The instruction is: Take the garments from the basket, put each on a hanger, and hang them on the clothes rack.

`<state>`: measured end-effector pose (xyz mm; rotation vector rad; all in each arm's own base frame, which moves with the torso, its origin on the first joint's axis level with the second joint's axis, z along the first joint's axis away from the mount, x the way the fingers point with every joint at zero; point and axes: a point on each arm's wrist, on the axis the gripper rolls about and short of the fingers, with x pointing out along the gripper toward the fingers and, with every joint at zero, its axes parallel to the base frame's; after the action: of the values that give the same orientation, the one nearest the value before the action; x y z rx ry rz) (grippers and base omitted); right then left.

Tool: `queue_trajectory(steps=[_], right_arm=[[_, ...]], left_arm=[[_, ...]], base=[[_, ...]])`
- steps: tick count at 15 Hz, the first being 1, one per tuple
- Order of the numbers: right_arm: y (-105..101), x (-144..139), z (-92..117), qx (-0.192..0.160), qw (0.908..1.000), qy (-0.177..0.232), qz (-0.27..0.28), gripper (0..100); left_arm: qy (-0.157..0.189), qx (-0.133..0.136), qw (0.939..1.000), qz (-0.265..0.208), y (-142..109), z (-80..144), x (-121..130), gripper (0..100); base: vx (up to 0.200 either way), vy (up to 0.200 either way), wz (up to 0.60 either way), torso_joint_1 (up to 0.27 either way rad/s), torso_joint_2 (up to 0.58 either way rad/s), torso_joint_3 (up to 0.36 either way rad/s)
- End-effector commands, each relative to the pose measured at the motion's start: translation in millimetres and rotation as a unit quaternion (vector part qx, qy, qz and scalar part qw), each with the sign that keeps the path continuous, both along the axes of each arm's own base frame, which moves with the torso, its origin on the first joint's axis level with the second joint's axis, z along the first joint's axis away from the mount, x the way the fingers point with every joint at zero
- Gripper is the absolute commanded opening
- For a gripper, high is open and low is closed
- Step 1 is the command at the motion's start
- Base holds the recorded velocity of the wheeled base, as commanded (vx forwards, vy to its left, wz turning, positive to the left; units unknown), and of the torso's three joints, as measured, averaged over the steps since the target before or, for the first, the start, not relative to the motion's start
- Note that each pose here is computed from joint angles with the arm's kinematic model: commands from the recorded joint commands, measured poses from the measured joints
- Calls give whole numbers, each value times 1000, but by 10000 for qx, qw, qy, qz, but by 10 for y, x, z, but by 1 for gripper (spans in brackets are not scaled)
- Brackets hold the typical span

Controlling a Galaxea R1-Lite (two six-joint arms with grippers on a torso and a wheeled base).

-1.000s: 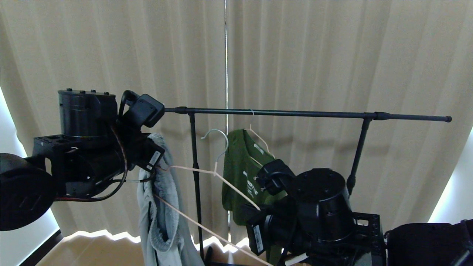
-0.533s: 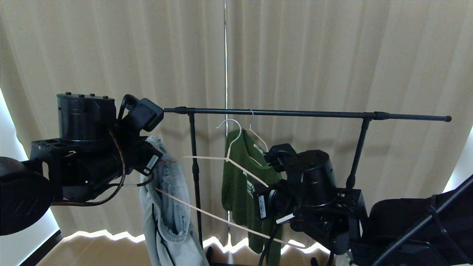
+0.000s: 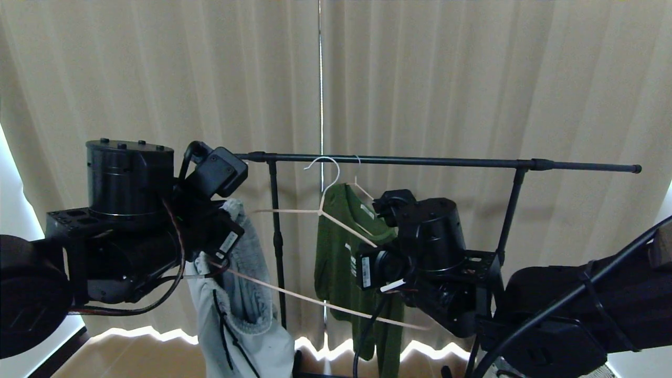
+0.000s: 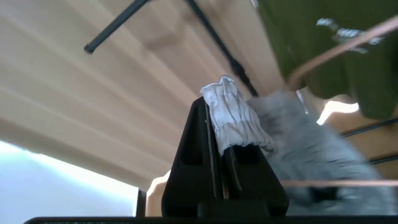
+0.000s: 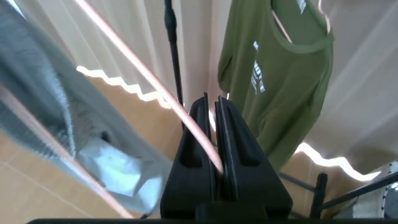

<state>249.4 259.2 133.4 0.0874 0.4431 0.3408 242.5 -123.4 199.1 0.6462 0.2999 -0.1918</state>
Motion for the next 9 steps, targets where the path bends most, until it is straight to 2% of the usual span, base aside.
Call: queue_trajectory(steps=[1, 4, 9], right_arm=[[83, 27, -16, 19, 10000, -19, 61, 0], [235, -52, -67, 113, 9995, -104, 285, 0], [418, -280, -107, 105, 9976, -98, 679, 0]], left_arm=[[-68, -140, 9997, -165, -99, 44, -44, 0], [-155, -578, 9981, -170, -188, 131, -35, 0], [-232, -1078, 9939, 21, -234, 213, 95, 0]], base=[[0, 0, 0, 0, 0, 0], [0, 0, 0, 0, 0, 0], [0, 0, 0, 0, 0, 0]])
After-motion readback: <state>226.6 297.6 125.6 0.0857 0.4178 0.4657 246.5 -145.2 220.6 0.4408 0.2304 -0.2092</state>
